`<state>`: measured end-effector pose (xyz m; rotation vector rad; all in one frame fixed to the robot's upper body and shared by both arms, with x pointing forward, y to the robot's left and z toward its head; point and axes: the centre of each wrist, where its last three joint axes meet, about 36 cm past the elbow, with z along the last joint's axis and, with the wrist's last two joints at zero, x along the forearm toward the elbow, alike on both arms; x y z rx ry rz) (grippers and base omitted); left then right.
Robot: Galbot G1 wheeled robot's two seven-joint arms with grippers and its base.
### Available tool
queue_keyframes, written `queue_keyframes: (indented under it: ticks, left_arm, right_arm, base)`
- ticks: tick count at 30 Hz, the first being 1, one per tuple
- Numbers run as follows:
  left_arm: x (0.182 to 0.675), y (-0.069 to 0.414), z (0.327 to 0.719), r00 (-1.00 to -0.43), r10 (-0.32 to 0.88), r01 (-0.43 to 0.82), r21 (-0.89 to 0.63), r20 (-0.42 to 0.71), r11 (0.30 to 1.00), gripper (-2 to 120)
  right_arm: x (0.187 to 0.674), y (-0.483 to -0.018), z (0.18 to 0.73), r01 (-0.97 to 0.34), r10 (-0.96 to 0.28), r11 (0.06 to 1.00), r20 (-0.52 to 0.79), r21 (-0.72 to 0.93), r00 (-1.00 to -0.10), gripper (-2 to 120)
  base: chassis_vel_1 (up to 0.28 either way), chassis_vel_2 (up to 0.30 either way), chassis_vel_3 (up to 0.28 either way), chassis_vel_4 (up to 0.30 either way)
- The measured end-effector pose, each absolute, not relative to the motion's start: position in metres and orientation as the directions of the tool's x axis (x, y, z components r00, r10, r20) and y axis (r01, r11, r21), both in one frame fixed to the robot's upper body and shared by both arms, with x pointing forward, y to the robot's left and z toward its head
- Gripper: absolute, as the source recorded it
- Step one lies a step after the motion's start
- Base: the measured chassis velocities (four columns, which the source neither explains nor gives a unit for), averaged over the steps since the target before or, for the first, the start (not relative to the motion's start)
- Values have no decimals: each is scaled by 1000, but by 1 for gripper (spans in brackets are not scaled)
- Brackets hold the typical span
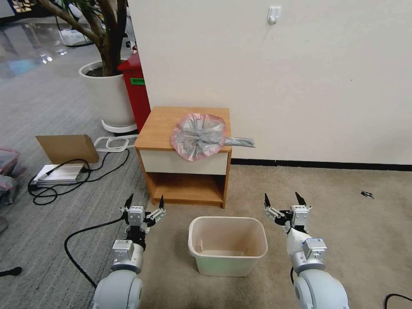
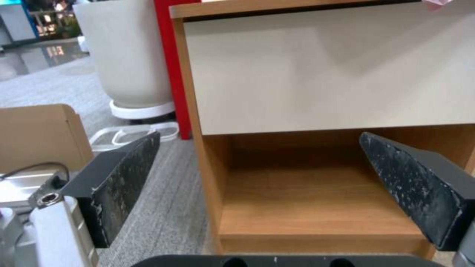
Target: Pick up the garbage bag from the table and place it over the trash can.
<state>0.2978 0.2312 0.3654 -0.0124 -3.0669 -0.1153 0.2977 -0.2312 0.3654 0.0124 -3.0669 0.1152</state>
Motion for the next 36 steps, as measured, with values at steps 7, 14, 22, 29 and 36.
queue_keyframes:
  ticks: [7, 14, 22, 29, 36]
  left_arm:
    - [298, 231, 365, -997, 5, 11, 75, 73, 997, 100]
    - [298, 231, 365, -997, 5, 11, 75, 73, 997, 100]
    - [298, 231, 365, -997, 5, 11, 75, 73, 997, 100]
    - [298, 231, 365, -997, 5, 11, 75, 73, 997, 100]
    - [296, 232, 368, -997, 3, 9, 77, 73, 997, 100]
  right_arm:
    - [298, -231, 365, -11, -5, 997, 73, -75, -997, 100]
    - [298, -231, 365, -11, -5, 997, 73, -75, -997, 100]
    - [298, -231, 365, -11, -5, 997, 73, -75, -997, 100]
    - [298, -231, 365, -11, -5, 997, 73, -74, -997, 100]
    - [296, -233, 373, -4, 0, 998, 71, -66, -998, 100]
  base:
    - [0, 0, 0, 0]
    - [0, 0, 0, 0]
    - [0, 0, 0, 0]
    - [0, 0, 0, 0]
    - [0, 0, 0, 0]
